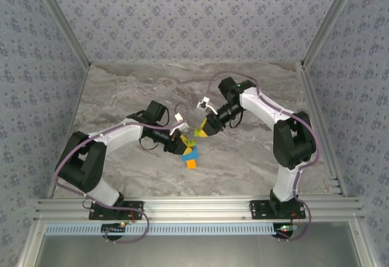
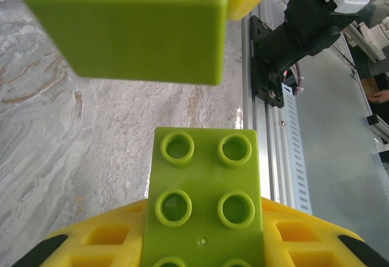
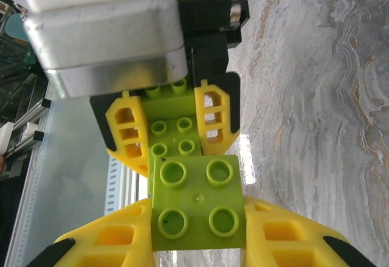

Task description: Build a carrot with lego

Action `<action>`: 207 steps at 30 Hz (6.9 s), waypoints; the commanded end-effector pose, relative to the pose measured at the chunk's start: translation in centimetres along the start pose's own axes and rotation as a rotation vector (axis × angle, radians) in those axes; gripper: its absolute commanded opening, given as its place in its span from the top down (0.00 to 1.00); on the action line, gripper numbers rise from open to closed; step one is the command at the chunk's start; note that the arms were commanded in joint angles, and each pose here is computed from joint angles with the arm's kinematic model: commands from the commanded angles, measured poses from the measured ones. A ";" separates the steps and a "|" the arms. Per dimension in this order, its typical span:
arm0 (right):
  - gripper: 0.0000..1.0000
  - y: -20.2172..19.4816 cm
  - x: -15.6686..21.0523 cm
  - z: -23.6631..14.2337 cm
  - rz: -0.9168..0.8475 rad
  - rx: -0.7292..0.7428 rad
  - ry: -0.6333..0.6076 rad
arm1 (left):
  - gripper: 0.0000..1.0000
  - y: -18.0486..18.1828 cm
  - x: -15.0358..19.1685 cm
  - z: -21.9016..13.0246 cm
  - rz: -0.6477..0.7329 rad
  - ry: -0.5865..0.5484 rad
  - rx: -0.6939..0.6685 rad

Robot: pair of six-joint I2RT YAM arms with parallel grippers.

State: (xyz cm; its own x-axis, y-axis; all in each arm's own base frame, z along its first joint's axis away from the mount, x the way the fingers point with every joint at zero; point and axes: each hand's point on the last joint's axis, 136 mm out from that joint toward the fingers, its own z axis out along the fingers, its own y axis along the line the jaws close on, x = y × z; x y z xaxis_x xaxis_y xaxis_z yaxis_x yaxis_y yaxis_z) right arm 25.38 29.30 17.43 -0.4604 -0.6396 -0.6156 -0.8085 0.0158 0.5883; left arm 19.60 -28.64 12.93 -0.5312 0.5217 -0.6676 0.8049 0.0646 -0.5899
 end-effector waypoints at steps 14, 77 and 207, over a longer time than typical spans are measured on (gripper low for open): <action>0.86 1.9 1.1 1.3 0.026 -0.138 0.093 | 0.76 -1.1 -1.1 0.0 0.033 -0.008 0.064; 0.84 1.6 4.8 3.7 0.131 -0.160 0.226 | 0.80 0.3 -1.3 -0.3 0.013 -0.015 0.015; 0.11 -10.4 12.2 -24.7 0.501 1.758 -0.568 | 0.03 15.1 3.4 -30.0 -0.258 -0.512 -1.741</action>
State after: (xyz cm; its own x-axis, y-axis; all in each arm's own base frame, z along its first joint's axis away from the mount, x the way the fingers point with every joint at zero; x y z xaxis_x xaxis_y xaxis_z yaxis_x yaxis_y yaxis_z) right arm 36.41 12.26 14.43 -0.5717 -0.2067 -0.7940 -0.3149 0.9489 -0.0203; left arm 37.61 -6.74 14.98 -0.4576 0.2140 -0.8630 0.1579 0.9747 0.1580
